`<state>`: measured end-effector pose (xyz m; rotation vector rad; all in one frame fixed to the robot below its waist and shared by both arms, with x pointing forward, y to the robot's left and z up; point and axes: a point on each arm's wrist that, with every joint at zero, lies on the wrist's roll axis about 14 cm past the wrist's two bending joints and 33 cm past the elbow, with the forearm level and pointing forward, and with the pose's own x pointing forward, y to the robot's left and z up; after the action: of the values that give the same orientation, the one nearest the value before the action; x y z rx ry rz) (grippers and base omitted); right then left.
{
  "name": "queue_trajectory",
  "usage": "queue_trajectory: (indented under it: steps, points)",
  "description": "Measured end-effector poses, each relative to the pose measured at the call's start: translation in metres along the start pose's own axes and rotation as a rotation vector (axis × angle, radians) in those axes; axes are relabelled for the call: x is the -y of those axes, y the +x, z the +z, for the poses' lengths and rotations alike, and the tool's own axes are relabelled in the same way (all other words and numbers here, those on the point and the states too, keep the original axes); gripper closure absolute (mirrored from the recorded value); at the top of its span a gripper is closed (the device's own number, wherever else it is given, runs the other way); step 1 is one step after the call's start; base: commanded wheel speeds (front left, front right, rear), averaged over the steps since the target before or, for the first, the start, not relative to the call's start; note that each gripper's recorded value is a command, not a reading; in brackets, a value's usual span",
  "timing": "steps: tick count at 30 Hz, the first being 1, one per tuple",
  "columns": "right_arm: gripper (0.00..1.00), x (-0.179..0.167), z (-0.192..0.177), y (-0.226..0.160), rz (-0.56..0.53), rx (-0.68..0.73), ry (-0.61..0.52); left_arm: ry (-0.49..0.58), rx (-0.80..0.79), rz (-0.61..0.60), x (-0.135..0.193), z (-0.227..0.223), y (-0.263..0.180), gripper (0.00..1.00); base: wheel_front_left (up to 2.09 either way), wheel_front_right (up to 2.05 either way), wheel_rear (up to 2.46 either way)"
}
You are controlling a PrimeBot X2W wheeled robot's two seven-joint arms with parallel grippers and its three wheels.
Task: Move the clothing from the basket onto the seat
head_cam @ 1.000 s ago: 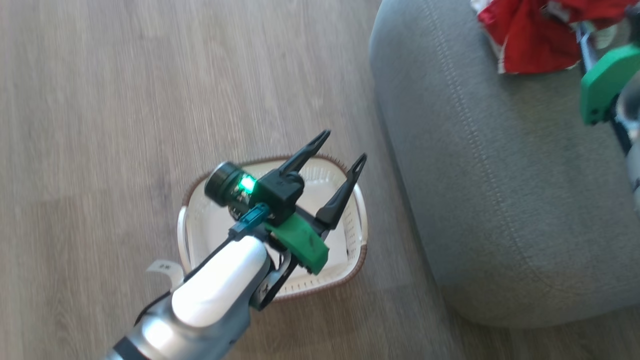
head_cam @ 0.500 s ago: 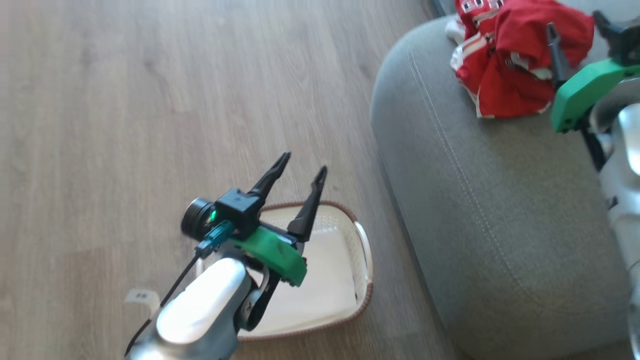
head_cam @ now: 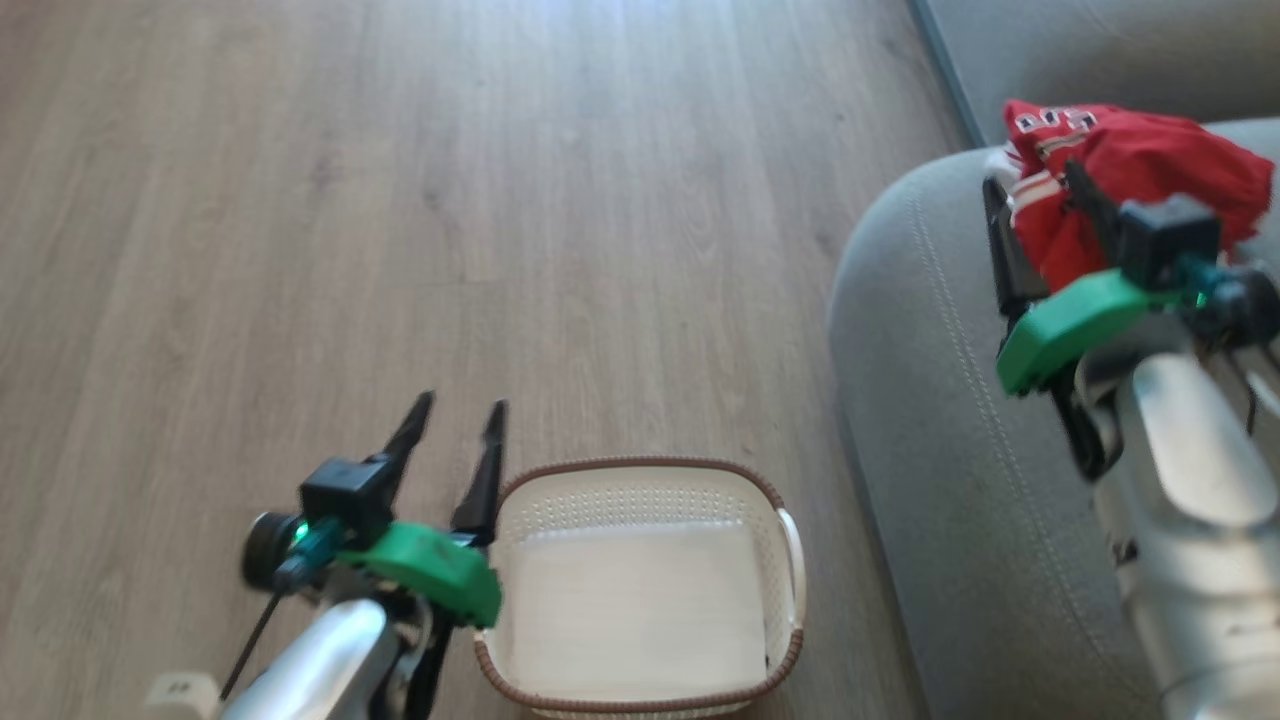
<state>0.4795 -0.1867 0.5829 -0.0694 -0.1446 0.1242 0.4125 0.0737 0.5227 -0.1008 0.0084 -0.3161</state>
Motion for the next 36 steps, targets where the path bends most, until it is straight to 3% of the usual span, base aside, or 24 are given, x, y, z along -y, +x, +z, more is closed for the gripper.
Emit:
queue_trajectory:
  steps: [8, 14, 23, 36]
  points:
    - [0.0, -0.042, -0.016, -0.026, 0.043, 0.009, 0.033, -0.001, -0.016, 0.176, -0.052, -0.009, -0.036, 0.0, 0.0, 0.0, 0.0]
    - [0.0, -0.046, -0.022, -0.05, 0.034, 0.013, 0.057, -0.025, -0.038, 0.26, -0.071, -0.019, -0.06, 0.0, 0.0, 0.0, 0.0]
    - [0.0, -0.051, -0.032, -0.084, 0.025, 0.0, 0.149, -0.057, -0.047, 0.385, -0.088, -0.029, -0.095, 0.0, 0.0, 0.0, 0.0]
    - [0.0, -0.069, -0.055, -0.122, 0.048, -0.074, 0.232, -0.074, -0.02, 0.455, -0.094, -0.025, -0.131, 0.0, 0.0, 0.0, 0.0]
